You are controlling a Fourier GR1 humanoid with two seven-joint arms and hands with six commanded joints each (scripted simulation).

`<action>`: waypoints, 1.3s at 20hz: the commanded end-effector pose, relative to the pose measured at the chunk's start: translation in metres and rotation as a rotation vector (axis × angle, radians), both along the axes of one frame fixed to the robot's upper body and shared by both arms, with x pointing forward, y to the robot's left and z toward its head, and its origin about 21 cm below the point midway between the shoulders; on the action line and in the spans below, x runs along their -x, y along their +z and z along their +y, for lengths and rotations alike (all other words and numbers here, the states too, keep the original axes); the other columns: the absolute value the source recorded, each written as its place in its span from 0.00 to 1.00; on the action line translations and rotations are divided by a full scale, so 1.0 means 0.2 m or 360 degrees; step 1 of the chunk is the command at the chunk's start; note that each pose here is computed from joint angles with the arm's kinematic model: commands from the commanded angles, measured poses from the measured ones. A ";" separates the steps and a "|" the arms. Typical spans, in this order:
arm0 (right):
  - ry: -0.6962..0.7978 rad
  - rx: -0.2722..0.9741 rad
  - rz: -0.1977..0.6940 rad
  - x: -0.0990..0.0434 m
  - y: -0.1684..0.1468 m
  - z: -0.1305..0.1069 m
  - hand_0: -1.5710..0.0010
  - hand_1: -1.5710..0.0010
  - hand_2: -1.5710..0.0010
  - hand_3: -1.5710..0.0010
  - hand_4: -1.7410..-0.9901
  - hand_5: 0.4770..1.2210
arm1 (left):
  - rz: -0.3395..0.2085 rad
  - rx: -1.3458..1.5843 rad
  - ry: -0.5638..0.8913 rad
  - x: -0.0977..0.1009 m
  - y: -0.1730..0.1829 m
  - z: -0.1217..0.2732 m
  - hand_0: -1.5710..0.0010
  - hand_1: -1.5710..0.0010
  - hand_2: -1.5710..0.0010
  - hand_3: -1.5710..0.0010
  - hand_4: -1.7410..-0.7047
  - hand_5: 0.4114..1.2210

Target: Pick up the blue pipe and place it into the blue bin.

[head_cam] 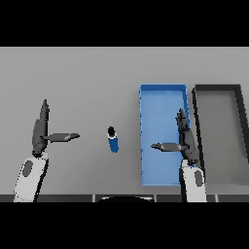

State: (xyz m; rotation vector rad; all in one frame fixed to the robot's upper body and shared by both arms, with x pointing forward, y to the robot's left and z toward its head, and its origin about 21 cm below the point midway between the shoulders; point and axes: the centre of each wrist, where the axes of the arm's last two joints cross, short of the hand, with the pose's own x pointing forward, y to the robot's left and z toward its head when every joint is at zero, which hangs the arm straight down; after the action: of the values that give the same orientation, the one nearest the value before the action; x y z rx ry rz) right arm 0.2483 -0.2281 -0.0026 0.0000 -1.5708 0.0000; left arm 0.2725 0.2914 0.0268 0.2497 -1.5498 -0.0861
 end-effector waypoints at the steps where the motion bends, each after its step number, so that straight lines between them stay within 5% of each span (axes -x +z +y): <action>1: -0.0002 0.0000 0.0001 0.00 0.00 0.00 1.00 1.00 1.00 1.00 0.69 0.19 | -0.0007 0.0000 -0.0001 0.00 0.00 0.00 1.00 1.00 1.00 1.00 0.64 0.22; 6: 0.0005 -0.0003 0.0008 -0.03 0.00 -0.01 1.00 1.00 1.00 1.00 0.69 0.19 | -0.0009 0.0002 0.0004 -0.02 0.01 -0.01 1.00 1.00 1.00 1.00 0.64 0.22; 9: 0.0186 0.0294 -0.0156 0.07 0.03 -0.05 1.00 1.00 1.00 1.00 0.69 0.19 | 0.0024 -0.0212 -0.0533 0.00 0.07 0.10 1.00 1.00 1.00 1.00 0.64 0.22; 15: 0.0204 0.0440 -0.0103 0.10 0.06 -0.06 1.00 1.00 1.00 1.00 0.74 0.17 | 0.0077 -0.0227 -0.0694 0.01 0.10 0.15 1.00 1.00 1.00 1.00 0.63 0.24; 26: 0.0228 0.0459 -0.0141 0.08 0.09 -0.04 1.00 1.00 1.00 1.00 0.70 0.18 | 0.0155 -0.0196 -0.1267 0.14 0.04 -0.20 1.00 1.00 1.00 1.00 0.55 0.09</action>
State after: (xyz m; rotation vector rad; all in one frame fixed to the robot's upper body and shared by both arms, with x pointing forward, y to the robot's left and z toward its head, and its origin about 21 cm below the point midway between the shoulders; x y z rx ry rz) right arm 0.2315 -0.2361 0.0159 -0.1152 -1.6458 0.3427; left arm 0.2440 0.2518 0.0345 -0.2870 -1.4668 -0.8066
